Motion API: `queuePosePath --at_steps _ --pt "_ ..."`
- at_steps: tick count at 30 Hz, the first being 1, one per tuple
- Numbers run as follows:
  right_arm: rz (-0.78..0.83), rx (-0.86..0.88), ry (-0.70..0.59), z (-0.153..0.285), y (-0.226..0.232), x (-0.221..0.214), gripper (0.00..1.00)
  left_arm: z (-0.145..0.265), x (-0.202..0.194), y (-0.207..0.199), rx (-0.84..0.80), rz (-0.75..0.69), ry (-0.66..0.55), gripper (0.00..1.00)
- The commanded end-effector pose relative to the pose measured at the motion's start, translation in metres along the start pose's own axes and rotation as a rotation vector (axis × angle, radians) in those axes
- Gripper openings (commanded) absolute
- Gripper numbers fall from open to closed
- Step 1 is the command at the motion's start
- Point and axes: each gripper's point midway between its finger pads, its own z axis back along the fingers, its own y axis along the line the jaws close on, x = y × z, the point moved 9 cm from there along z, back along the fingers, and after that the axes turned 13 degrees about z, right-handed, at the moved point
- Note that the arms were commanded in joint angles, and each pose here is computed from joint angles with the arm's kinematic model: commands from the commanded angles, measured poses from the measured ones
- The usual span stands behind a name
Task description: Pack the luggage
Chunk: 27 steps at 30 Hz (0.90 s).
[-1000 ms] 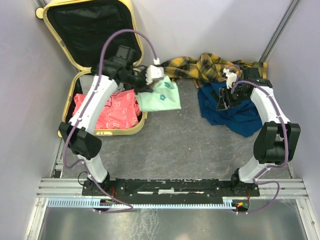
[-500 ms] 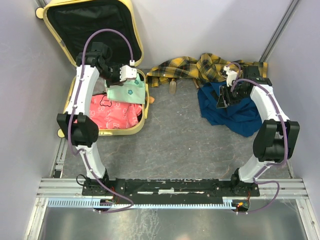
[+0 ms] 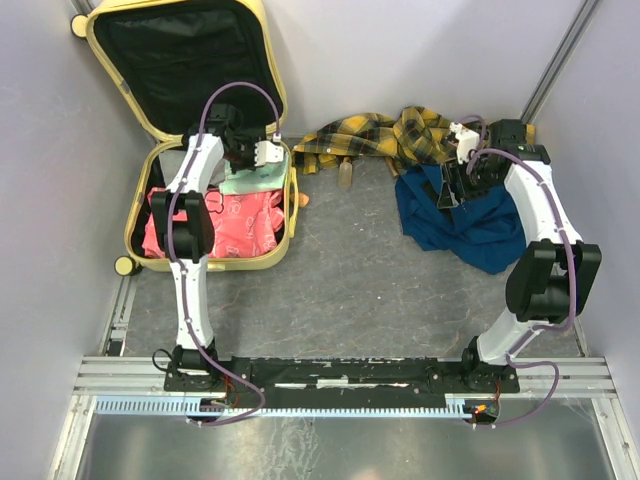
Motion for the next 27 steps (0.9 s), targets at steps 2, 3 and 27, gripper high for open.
queuePosePath --at_steps 2,3,27 --pt "0.068 -0.134 0.000 0.017 -0.019 0.020 0.68 -0.005 0.003 0.035 0.196 0.021 -0.038 0.31" --pt "0.075 -0.154 0.013 0.016 -0.024 0.021 0.71 -0.005 0.002 0.036 0.206 0.043 -0.040 0.41" --pt "0.127 0.272 0.382 -0.137 -0.004 -0.044 0.68 0.128 0.076 -0.025 0.263 0.579 -0.332 0.91"
